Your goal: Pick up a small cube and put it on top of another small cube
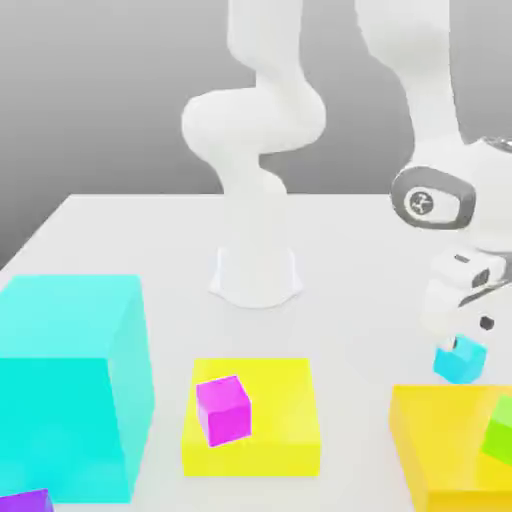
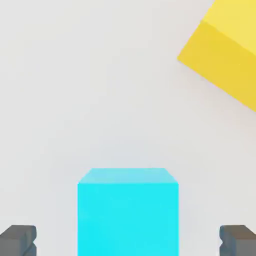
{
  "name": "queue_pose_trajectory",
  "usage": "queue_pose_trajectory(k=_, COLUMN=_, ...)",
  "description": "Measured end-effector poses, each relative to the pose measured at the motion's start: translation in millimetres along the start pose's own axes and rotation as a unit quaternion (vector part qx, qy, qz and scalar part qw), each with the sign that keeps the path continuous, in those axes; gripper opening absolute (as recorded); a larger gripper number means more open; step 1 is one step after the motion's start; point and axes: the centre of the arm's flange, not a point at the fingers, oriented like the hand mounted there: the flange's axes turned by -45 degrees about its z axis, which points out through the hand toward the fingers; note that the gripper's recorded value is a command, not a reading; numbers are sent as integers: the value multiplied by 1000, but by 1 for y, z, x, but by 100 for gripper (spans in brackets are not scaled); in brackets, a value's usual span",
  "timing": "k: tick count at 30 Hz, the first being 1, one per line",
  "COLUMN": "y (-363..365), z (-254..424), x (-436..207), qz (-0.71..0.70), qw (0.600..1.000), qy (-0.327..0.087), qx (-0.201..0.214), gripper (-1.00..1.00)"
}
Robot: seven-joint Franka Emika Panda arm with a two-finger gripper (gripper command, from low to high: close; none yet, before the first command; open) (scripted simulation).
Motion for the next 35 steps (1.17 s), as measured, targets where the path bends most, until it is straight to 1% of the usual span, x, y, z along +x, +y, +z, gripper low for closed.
queue_pose_trajectory(k=1, y=0, z=10, x=-1, qz=0, qw=1000, qy=0, qx=0, gripper=-100)
queue_pose_trajectory(k=8, y=0, z=12, x=-1, qz=-1, qw=1000, qy=0, qx=0, gripper=-100)
queue_pose_trajectory(k=14, y=1, z=-43, x=0, qz=0, qw=1000, qy=0, qx=-1, gripper=-100)
queue_pose_trajectory(k=20, y=39, z=-88, x=69, qz=4, qw=1000, qy=-1, qx=-2, gripper=-100)
queue_pose_trajectory(k=28, y=128, z=-161, x=152, qz=16, qw=1000, qy=-1, qx=0, gripper=-100)
queue_pose_trajectory(k=31, y=139, z=-129, x=159, qz=17, qw=1000, qy=-1, qx=0, gripper=-100)
queue_pose_trajectory(k=32, y=139, z=-116, x=159, qz=17, qw=1000, qy=-1, qx=0, gripper=100)
queue_pose_trajectory(k=35, y=139, z=-116, x=159, qz=17, qw=1000, qy=-1, qx=0, gripper=100)
